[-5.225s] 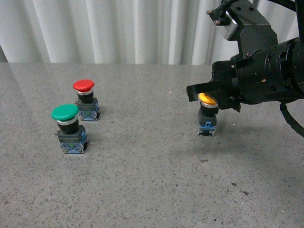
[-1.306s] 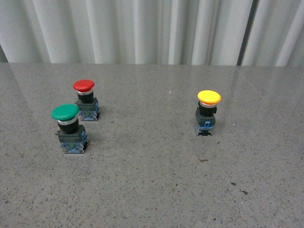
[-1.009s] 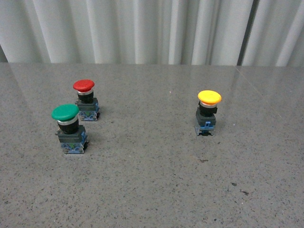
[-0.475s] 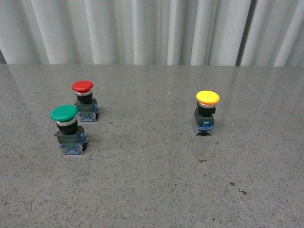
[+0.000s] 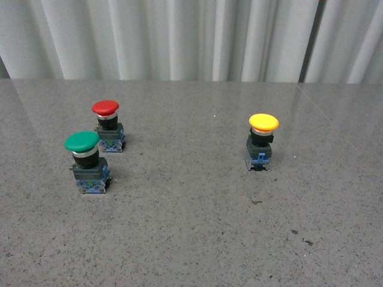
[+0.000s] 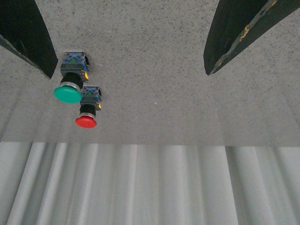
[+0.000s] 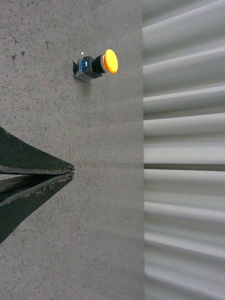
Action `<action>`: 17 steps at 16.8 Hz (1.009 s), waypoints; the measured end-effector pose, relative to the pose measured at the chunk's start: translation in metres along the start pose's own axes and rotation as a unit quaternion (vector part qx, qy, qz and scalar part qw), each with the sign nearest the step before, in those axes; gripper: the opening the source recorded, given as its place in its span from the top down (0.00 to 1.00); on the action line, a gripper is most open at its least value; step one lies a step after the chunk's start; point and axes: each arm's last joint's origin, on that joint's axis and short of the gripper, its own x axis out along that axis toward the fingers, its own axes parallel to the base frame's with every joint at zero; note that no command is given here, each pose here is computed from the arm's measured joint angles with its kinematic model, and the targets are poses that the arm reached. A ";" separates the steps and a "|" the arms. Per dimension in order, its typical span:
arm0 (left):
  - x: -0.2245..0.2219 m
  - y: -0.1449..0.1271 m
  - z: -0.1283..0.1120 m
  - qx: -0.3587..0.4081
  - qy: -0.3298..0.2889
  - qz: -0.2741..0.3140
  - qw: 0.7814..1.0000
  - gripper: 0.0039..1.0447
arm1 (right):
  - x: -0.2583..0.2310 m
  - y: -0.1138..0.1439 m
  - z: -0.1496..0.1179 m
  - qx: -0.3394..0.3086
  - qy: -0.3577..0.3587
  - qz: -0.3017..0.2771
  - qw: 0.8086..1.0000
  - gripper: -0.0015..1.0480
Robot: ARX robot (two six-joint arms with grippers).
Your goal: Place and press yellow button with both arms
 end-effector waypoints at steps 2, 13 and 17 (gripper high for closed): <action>0.000 0.000 0.000 0.000 0.000 0.000 1.000 0.06 | 0.000 0.000 0.000 0.000 0.000 0.000 1.000 0.82; 0.000 0.000 0.000 0.000 0.000 0.000 1.000 0.06 | 0.000 0.000 0.000 0.000 0.000 0.000 1.000 0.07; 0.000 0.000 0.000 0.000 0.000 0.000 1.000 0.06 | 0.000 0.000 0.000 0.000 0.000 0.000 1.000 0.06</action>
